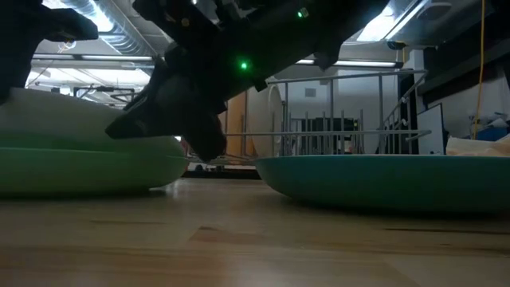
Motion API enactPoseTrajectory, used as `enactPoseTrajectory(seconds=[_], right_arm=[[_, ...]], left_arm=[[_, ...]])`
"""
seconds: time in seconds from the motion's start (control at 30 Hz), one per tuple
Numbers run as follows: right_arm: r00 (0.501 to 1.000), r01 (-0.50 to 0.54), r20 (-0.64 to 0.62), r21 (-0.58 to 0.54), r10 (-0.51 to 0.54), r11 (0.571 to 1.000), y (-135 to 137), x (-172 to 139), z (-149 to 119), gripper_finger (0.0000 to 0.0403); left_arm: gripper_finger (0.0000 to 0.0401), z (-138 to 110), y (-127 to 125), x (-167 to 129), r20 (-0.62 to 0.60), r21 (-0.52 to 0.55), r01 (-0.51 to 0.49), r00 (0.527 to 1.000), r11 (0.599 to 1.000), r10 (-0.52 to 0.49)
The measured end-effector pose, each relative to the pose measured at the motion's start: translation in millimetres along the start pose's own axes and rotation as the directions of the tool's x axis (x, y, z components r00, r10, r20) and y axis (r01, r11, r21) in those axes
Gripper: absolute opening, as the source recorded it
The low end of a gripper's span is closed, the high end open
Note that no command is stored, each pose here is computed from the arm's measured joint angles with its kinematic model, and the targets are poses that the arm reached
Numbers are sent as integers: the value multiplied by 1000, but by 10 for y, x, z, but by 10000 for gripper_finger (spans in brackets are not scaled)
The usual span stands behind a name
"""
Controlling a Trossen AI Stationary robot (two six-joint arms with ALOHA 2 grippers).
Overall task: Sort dishes
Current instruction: Put the left white plate in the dish rack
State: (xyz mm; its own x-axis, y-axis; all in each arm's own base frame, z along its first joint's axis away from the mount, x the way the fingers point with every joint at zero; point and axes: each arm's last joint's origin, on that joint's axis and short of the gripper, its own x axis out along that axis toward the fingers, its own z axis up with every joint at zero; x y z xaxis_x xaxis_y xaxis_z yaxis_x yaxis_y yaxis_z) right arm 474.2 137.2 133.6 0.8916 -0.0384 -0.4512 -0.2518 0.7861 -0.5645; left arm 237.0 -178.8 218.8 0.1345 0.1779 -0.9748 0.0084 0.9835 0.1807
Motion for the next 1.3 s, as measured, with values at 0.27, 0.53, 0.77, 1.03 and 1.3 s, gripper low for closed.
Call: enactPoseTrajectory(seconds=[0.27,0.53,0.77,1.03,1.3], right_arm=[[998,-59,-1,-37,59,998,39,-6,-11,20],[999,-46,-3,-42,45,998,33,-6,-9,30],[999,-36,-8,-63,35,997,31,-13,42,20],[998,-34,43,-47,36,998,-55,-37,345,21],[997,-72,32,-63,74,995,-52,-89,511,23]], left_arm=[[1,1,-1,-4,2,47,-1,1000,999,1],[26,1,-2,-4,-1,43,5,1000,999,-4],[84,5,-5,-4,3,19,7,1000,1000,-8],[142,12,-13,-13,17,43,18,1000,999,-19],[145,18,-6,-6,31,38,-6,1000,999,5]])
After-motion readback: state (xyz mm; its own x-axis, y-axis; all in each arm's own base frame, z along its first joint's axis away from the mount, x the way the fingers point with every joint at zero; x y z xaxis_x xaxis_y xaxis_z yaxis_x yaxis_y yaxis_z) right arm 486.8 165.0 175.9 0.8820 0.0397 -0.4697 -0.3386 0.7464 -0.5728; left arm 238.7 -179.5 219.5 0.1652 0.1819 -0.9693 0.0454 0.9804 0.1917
